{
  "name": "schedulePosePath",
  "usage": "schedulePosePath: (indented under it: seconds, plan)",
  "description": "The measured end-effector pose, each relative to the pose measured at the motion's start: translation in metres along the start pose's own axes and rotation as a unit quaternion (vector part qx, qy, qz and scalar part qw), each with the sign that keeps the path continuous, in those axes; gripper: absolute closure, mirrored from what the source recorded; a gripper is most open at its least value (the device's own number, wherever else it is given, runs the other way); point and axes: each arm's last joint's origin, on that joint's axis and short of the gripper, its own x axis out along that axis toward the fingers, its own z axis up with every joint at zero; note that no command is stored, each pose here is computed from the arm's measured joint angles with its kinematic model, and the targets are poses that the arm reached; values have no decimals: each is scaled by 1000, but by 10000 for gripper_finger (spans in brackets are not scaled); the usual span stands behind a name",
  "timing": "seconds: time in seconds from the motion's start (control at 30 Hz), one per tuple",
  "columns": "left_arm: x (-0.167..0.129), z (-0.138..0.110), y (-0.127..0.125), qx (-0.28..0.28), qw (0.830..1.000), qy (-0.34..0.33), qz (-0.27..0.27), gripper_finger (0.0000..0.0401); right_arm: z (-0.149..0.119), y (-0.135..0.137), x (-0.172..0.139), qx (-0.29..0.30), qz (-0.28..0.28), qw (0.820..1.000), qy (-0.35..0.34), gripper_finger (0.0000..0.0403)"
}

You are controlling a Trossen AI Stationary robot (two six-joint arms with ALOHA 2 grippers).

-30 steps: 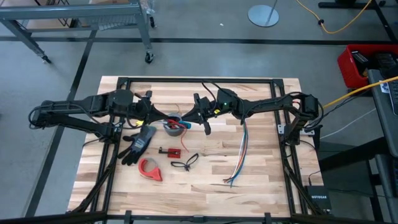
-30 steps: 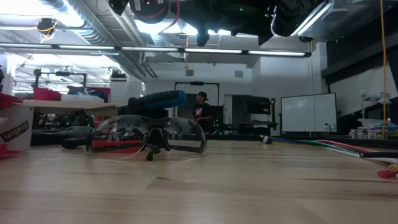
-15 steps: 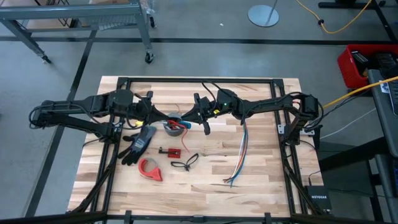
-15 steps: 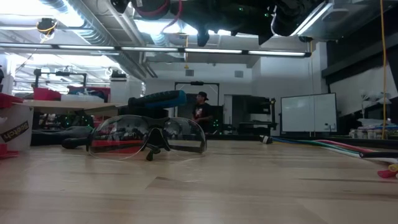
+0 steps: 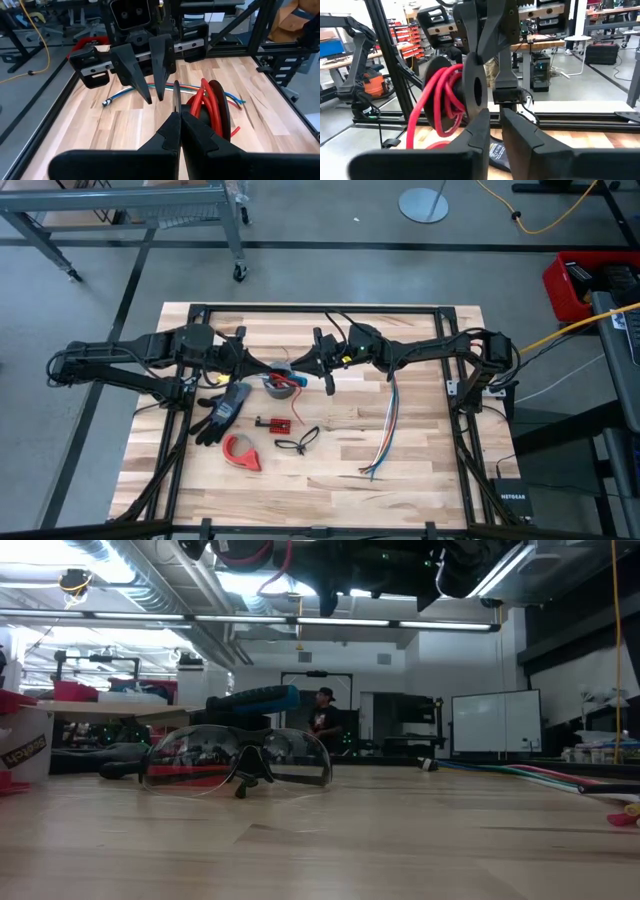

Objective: Coil cords
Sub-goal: Coil the red wire into the black spool

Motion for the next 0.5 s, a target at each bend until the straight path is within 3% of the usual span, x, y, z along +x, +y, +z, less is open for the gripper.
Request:
schedulePosePath:
  seconds: [0.33, 0.5]
  plan:
    - [0, -1, 0, 1, 1000, 4, 0, 401, 0, -1, 0, 1, -20, 1000, -3, 234]
    - [0, -1, 0, 1, 1000, 5, 0, 401, 0, 1, 1, 4, -9, 1000, -2, 206]
